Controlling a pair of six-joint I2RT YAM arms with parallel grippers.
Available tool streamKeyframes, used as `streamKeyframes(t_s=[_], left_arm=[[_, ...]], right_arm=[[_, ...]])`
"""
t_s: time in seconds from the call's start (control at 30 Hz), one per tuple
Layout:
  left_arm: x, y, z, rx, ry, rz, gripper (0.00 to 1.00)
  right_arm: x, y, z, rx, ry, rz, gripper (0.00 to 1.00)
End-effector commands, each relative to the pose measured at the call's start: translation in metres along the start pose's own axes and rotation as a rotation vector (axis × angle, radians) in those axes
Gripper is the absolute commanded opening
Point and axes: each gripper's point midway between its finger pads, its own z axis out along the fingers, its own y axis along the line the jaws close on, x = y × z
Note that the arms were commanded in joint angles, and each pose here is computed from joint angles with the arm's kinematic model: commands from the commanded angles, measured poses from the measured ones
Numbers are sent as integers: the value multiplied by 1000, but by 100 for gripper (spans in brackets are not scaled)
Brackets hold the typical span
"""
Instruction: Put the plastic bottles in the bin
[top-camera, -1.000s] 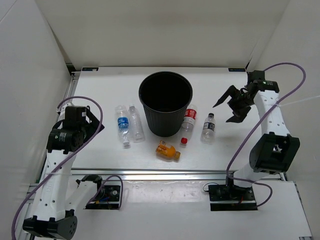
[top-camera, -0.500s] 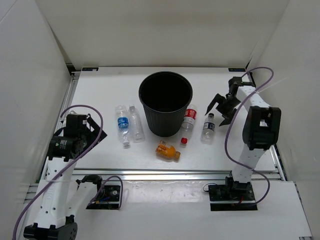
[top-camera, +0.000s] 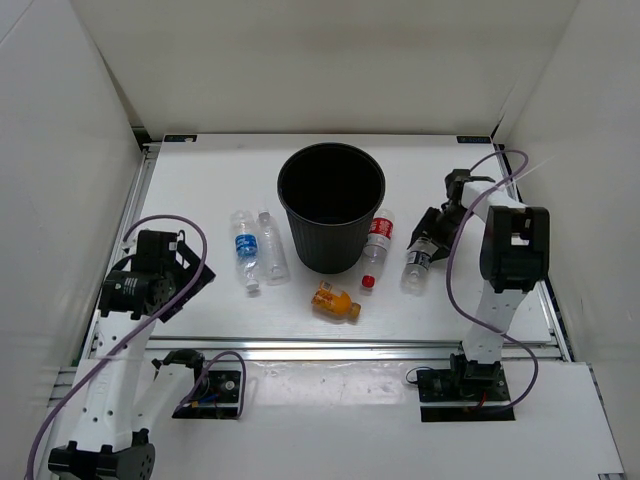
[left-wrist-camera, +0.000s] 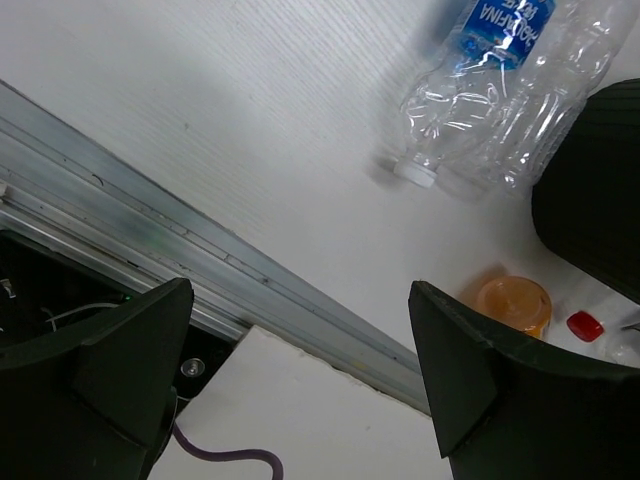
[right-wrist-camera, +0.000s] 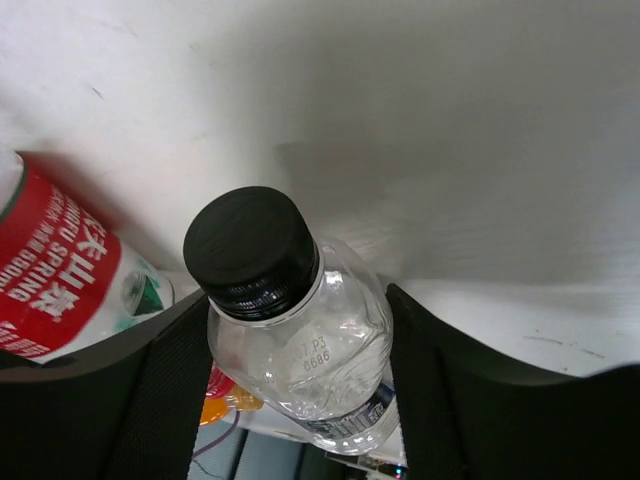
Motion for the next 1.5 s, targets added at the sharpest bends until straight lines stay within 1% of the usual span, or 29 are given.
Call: streamKeyframes(t_s=[0.0, 0.1, 0.13, 0.17, 0.2, 0.23, 0.27, 0.33, 0.4, 0.5, 0.57, 0.6, 0.63, 0.67, 0.7, 0.77, 0.8, 0.83, 0.9, 0.93, 0.97, 1.0, 1.07, 1.2, 1.27, 1.3, 1.37, 1.4, 1.47], left_arm=[[2, -3, 4, 5, 18, 0, 100], [0, -8, 14, 7, 16, -1, 100], [0, -8, 16, 8, 15, -1, 100], [-2, -13, 18, 25, 13, 6, 100], [-4, -15, 20, 25, 13, 6, 100], [-5, -17, 20, 33, 6, 5, 100], [-6, -21, 22, 41, 12, 4, 100], [-11, -27, 25, 57, -3, 1, 100], [-10, -30, 29, 66, 5, 10, 100], [-7, -41, 41, 114, 27, 43, 100], [-13, -46, 44, 132, -4, 39, 100], [-14, -48, 46, 140, -12, 38, 100], [-19, -49, 47, 141, -32, 35, 100], [-23, -51, 47, 145, -49, 32, 100], [-28, -57, 47, 167, -72, 28, 100], [-32, -60, 49, 174, -81, 37, 100], [-31, -59, 51, 168, -75, 48, 100], [-36, -64, 51, 178, -89, 70, 100], [-38, -72, 55, 191, -81, 112, 100], [-38, -75, 54, 207, -84, 130, 100], [-37, -80, 56, 225, -81, 183, 100], [-39, -92, 57, 271, -88, 208, 100], [-42, -100, 63, 286, -95, 228, 100], [-26, -119, 98, 284, -37, 279, 100], [-31, -130, 107, 286, -50, 295, 100], [-28, -131, 121, 260, -21, 301, 100], [-27, -144, 128, 269, -23, 332, 100], [-22, -143, 140, 235, 2, 345, 100], [-24, -147, 150, 218, 5, 347, 100]], right_arm=[[8, -3, -13, -7, -37, -23, 56], [21, 5, -49, -47, -102, -42, 46], [23, 9, -62, -62, -125, -35, 44], [30, 23, -89, -96, -173, -62, 43], [34, 21, -99, -94, -188, -54, 43], [33, 38, -124, -138, -245, -61, 36], [36, 48, -144, -170, -282, -70, 36], [39, 77, -210, -295, -439, -112, 36], [42, 108, -253, -410, -550, -155, 36], [57, 165, -305, -615, -621, -288, 36], [69, 198, -316, -661, -623, -353, 36], [63, 213, -304, -639, -604, -371, 36], [69, 231, -329, -695, -643, -410, 36], [70, 250, -311, -681, -603, -443, 38], [72, 260, -311, -695, -603, -460, 42], [83, 277, -307, -717, -578, -499, 58], [81, 278, -302, -710, -572, -497, 78], [89, 281, -301, -720, -555, -514, 87], [97, 268, -301, -693, -560, -504, 100], [99, 260, -303, -679, -577, -504, 100], [107, 252, -324, -709, -631, -520, 100], [104, 241, -313, -677, -630, -512, 100], [110, 223, -330, -692, -682, -530, 100], [121, 199, -328, -678, -646, -542, 100], [130, 191, -329, -676, -632, -554, 100], [129, 184, -323, -657, -618, -541, 100], [139, 175, -324, -665, -615, -546, 100], [141, 170, -315, -655, -591, -544, 100], [148, 160, -318, -665, -598, -542, 100]])
